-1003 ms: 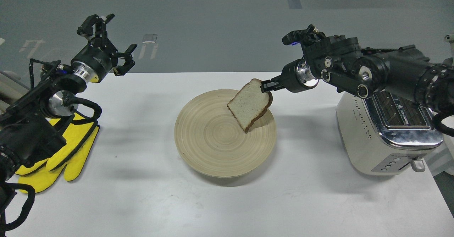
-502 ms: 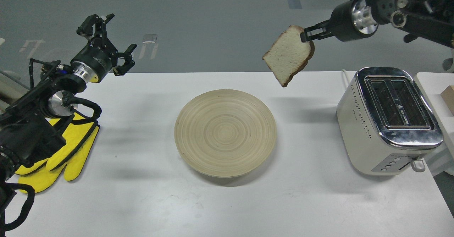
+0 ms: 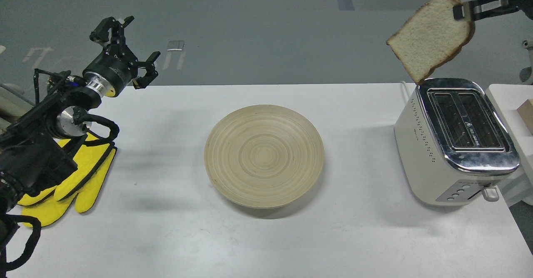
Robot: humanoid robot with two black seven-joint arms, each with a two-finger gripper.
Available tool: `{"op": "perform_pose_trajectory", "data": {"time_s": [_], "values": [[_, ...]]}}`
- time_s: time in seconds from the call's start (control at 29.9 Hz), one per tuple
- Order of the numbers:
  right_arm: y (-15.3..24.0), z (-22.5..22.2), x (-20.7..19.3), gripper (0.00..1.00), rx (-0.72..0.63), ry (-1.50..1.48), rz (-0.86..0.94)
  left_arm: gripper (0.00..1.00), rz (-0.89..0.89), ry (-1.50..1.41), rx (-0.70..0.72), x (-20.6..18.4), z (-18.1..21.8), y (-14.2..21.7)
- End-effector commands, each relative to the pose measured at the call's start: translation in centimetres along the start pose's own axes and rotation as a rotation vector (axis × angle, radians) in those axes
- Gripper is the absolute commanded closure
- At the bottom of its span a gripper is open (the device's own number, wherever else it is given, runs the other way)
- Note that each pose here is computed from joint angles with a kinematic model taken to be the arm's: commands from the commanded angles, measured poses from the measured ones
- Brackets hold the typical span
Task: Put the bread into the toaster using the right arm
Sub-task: 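Lift the bread slice and carry it above the toaster slot, then lower the bread slice into the toaster slot and release it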
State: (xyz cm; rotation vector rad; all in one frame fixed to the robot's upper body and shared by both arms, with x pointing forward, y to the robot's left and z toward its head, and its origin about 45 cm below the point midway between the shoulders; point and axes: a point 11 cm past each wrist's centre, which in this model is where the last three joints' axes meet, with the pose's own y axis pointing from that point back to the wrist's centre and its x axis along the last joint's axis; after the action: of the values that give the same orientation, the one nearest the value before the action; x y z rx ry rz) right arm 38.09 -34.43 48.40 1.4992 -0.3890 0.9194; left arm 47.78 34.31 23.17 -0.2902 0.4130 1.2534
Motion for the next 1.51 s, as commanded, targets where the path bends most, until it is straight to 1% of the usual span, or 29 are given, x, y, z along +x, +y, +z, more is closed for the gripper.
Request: {"op": "perform_pose_trajectory", "data": {"time_s": [0.0, 0.13, 0.2, 0.5, 1.1, 1.34, 1.47], "values": [[1.9, 1.3, -1.2, 1.00, -0.059, 0.017, -0.024, 0.00, 0.000, 0.000, -0.001, 0.0, 0.0, 0.0], [2.4, 1.9, -2.6, 1.00, -0.085, 0.013, -0.064, 0.00, 0.000, 0.000, -0.001, 0.0, 0.0, 0.0], [2.4, 2.5, -3.8, 1.00, -0.100, 0.001, -0.096, 0.00, -0.001, 0.001, 0.001, 0.0, 0.0, 0.0], [2.1, 4.0, -6.5, 1.00, -0.130, -0.039, -0.165, 0.00, 0.000, 0.000, -0.001, 0.0, 0.0, 0.0], [1.6, 4.6, -8.1, 1.00, -0.149, -0.068, -0.209, 0.00, 0.000, 0.000, -0.001, 0.0, 0.0, 0.0], [1.1, 4.7, -8.5, 1.00, -0.157, -0.191, -0.207, 0.00, 0.000, 0.000, 0.001, 0.0, 0.0, 0.0], [0.9, 4.9, -8.7, 1.00, -0.170, -0.208, -0.214, 0.00, -0.001, 0.001, 0.000, 0.0, 0.0, 0.0]]}}
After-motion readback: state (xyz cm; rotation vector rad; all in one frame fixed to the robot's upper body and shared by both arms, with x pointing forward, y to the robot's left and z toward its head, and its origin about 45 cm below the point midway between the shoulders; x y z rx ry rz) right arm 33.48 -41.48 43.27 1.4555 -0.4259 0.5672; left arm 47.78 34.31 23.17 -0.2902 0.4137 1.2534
